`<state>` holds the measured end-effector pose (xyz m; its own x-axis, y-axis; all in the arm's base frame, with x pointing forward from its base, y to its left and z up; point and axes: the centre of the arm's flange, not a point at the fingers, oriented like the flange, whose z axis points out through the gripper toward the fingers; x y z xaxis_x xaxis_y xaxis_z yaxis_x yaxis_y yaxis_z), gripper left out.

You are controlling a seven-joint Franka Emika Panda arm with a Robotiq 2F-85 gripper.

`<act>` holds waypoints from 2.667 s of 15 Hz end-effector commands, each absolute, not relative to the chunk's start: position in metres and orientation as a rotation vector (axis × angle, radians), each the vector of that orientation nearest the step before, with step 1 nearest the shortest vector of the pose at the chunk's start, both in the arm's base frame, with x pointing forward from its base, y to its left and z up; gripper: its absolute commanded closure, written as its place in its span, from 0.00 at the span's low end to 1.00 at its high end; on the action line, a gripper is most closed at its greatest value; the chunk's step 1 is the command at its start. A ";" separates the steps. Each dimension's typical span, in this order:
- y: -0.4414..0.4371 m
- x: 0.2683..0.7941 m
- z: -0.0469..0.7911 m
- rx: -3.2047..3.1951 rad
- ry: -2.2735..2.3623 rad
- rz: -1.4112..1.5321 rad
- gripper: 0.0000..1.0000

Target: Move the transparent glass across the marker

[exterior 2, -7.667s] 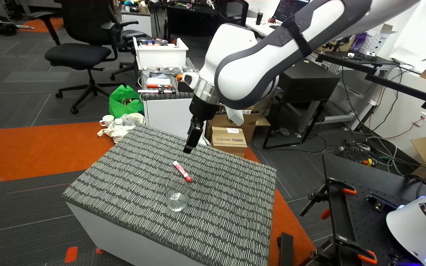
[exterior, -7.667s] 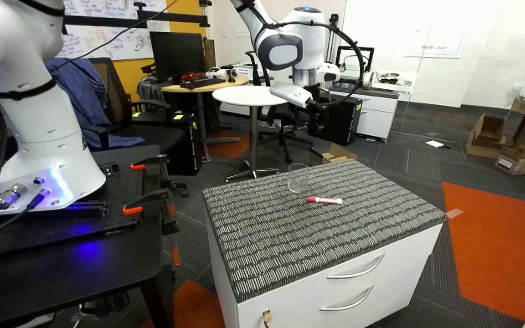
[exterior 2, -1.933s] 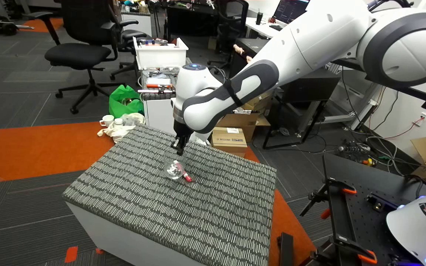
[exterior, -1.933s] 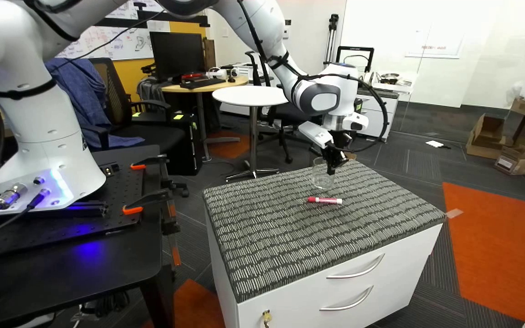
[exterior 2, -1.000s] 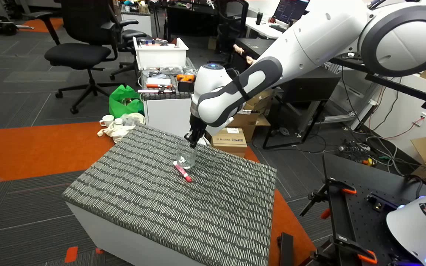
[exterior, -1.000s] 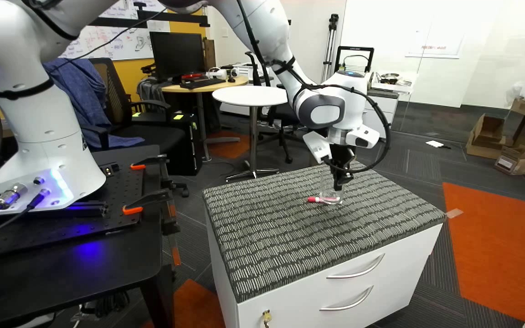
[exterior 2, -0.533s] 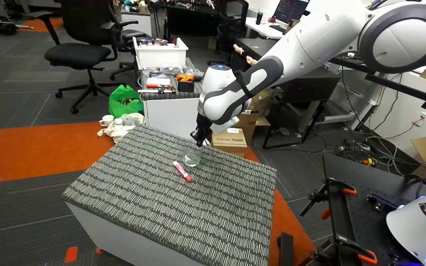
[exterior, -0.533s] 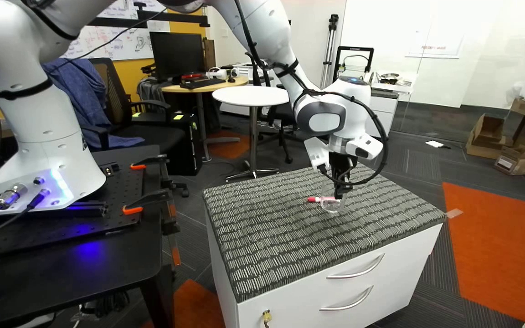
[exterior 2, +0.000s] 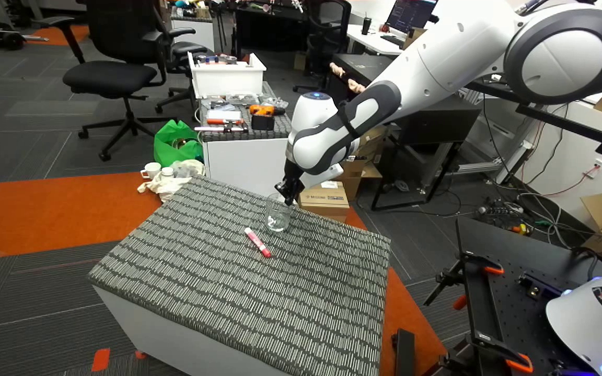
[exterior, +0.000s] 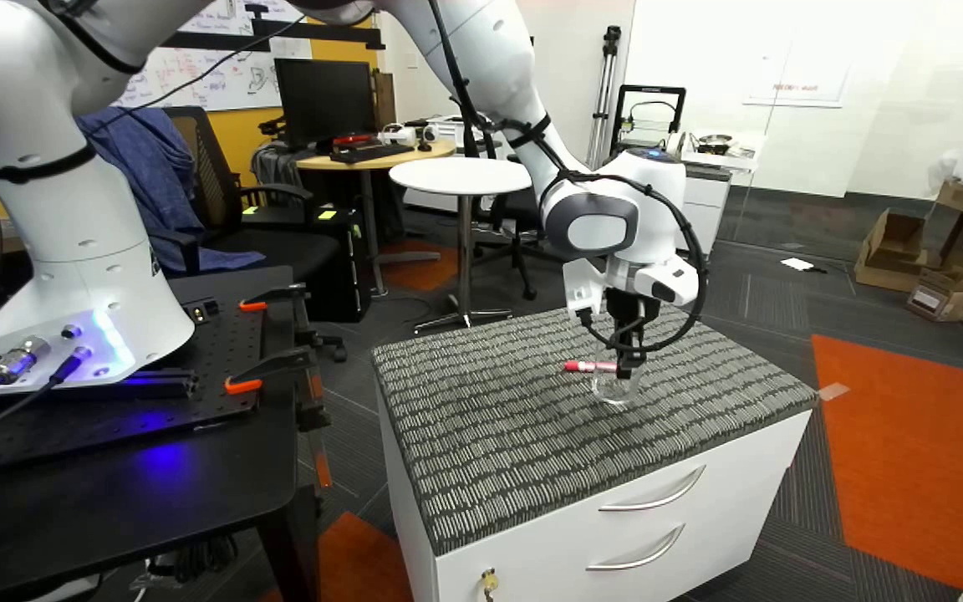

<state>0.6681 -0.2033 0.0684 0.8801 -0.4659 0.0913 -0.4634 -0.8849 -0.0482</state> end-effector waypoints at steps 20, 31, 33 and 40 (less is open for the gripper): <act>-0.187 0.652 0.116 -3.003 0.861 -0.236 0.00; -0.149 0.630 0.186 -3.013 0.594 -0.426 0.00; -0.142 0.627 0.192 -3.015 0.531 -0.441 0.00; -0.133 0.638 0.189 -3.027 0.474 -0.451 0.00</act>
